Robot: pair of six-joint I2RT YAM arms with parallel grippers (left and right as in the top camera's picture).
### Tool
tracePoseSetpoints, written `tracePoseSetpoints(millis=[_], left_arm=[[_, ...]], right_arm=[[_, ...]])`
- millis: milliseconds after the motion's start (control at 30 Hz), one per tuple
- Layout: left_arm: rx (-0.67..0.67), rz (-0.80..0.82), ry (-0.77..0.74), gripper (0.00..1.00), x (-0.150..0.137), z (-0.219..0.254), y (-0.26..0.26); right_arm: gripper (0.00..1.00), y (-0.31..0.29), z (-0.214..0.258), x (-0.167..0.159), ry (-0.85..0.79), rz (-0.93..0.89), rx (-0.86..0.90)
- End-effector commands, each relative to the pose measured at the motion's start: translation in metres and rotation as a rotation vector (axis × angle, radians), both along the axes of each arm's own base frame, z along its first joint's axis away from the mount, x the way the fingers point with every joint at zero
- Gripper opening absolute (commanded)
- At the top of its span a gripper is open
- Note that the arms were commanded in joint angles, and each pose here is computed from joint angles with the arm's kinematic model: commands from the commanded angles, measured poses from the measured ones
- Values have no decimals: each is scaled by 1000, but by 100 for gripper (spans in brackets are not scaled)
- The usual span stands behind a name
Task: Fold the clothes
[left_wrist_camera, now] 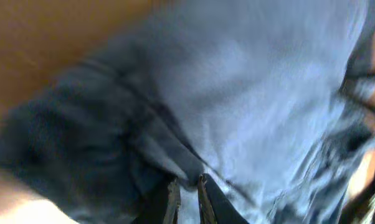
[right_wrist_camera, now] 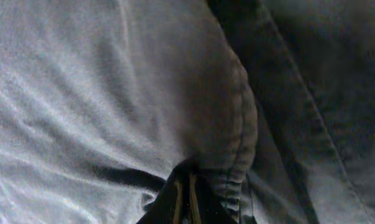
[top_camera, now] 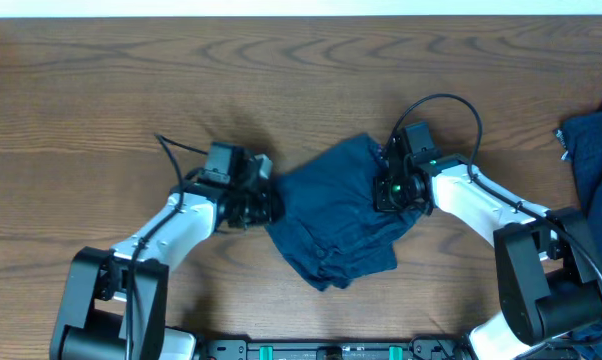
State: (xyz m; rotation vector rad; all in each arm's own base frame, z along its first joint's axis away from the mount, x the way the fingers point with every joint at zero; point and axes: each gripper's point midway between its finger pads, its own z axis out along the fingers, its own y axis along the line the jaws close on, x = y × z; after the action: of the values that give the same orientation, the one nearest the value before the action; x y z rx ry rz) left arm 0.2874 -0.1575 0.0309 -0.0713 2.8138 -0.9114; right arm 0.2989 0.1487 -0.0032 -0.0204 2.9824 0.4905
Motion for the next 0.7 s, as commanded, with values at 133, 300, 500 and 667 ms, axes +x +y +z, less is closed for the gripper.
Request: tracePoseSetpoints(millis=[133,300,500,667], left_arm=[[-124,87,-44,16,51,70,11],[-87,103,131,41,21,69,26],[19,131,334,58,-24,50,42],[84,148,448,66,-56,26,51]], right_arm=[[9,-3,3,-15,6,49,-30],[18,27,56,-17,-134,227,149],[25,32,55,-19,-149,234,100],[18,22,16,-26,-10,105,17]])
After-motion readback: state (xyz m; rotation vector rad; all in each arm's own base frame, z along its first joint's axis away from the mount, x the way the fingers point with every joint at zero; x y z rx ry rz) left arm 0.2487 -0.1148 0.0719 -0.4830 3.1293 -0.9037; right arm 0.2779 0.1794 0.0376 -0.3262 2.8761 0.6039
